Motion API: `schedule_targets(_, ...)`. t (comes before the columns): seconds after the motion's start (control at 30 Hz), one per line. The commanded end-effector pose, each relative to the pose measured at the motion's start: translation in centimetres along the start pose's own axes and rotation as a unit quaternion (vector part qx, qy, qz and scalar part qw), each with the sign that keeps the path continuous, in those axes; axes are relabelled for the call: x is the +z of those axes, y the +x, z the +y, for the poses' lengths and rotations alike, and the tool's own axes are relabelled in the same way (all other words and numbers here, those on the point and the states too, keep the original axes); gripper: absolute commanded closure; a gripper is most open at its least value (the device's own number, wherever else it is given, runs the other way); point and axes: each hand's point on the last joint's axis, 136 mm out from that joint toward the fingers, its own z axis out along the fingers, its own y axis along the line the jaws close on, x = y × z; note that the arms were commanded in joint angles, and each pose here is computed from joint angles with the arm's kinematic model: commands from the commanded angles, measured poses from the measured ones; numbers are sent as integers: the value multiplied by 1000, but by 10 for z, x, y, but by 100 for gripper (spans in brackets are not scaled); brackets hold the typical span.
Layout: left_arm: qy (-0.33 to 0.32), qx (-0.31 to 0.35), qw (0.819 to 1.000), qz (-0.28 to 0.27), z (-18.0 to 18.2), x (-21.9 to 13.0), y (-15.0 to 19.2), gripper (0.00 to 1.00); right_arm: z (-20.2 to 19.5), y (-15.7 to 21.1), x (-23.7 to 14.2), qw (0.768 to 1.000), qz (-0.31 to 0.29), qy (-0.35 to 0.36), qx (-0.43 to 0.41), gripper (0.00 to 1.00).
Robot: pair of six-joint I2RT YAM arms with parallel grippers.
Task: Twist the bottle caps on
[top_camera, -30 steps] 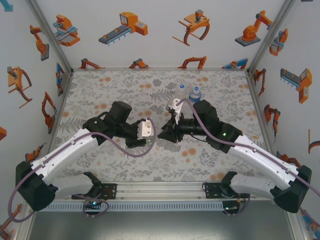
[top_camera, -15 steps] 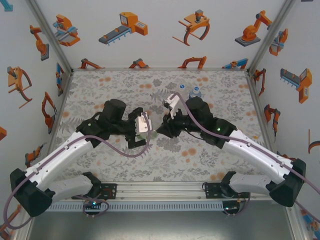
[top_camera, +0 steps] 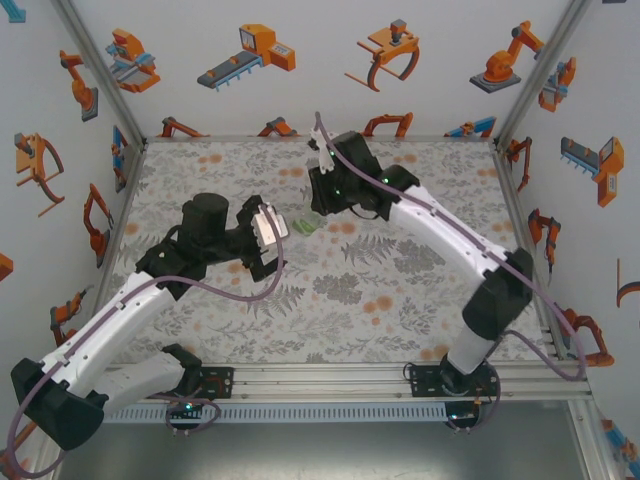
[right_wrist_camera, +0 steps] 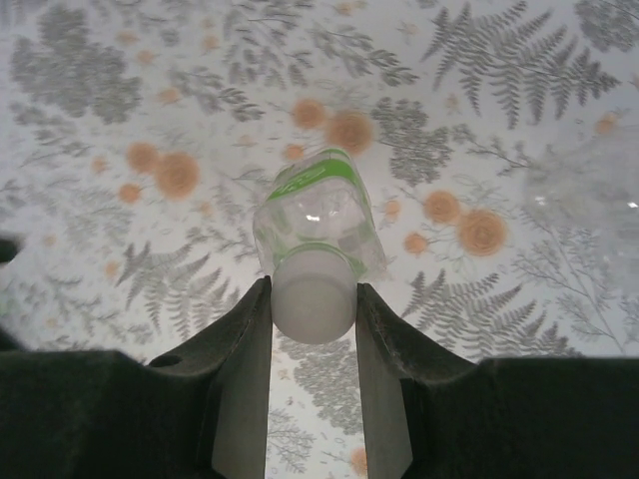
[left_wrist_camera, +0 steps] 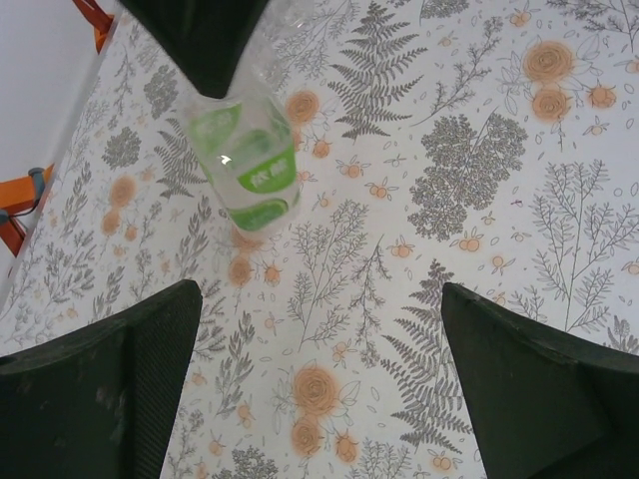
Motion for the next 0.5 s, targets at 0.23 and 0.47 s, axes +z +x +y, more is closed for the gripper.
schedule_targets(0.23,19,-10,1000,-10,-4,3,-2,3,-73,-5,52,991,90,99,5,100)
schedule_targets(0.47,31,-10,999,3,-6,8,3,3,-90,-15,82,990,91,108,-6,100)
